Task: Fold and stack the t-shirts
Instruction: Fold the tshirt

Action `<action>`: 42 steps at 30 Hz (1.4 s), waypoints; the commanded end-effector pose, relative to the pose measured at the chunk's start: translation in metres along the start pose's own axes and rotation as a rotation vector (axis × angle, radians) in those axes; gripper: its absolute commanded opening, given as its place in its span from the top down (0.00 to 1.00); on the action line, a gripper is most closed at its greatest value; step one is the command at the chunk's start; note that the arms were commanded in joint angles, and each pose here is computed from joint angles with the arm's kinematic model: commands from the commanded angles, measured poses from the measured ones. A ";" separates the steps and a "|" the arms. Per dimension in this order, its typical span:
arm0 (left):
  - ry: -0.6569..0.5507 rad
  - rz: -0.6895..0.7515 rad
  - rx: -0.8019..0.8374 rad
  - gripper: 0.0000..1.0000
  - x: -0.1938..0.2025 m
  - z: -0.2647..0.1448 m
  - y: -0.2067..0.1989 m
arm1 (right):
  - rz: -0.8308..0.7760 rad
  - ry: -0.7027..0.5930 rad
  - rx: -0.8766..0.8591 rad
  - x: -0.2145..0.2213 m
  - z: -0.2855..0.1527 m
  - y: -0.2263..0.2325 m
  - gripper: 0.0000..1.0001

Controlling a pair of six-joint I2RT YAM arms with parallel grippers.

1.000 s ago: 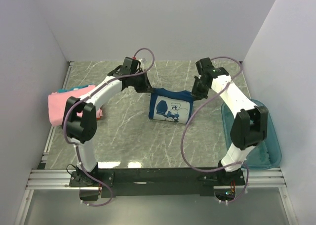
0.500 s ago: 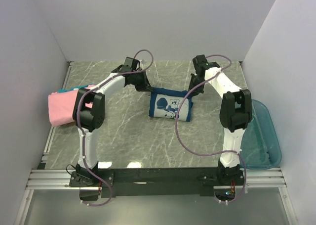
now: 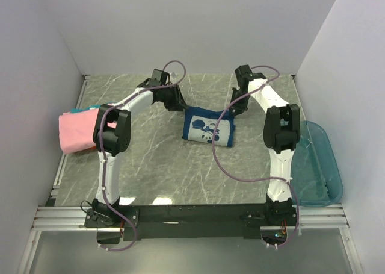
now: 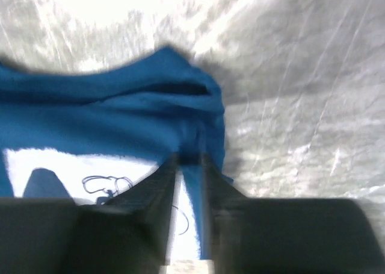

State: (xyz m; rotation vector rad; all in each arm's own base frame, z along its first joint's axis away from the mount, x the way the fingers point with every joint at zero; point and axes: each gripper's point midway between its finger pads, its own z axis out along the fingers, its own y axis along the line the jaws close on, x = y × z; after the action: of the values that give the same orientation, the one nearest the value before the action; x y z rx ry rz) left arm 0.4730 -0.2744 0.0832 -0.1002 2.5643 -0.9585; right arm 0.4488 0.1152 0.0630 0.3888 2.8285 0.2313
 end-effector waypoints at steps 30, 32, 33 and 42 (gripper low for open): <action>-0.068 0.022 0.215 0.33 0.025 -0.035 -0.009 | -0.124 0.092 -0.262 0.104 -0.032 0.079 0.48; -0.069 0.019 0.218 0.33 0.026 -0.034 -0.008 | -0.121 0.105 -0.243 0.106 -0.017 0.075 0.48; -0.059 0.012 0.221 0.33 0.029 -0.032 -0.006 | -0.124 0.109 -0.231 0.106 -0.013 0.073 0.48; -0.043 -0.029 0.244 0.33 0.041 -0.022 0.000 | -0.128 0.188 -0.124 0.124 0.029 0.049 0.48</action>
State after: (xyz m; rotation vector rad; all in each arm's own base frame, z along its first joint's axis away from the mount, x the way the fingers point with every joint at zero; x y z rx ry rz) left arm 0.4215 -0.2597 0.0605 -0.1365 2.4805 -1.1950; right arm 0.3556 0.2104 0.0291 0.1583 2.9718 0.5075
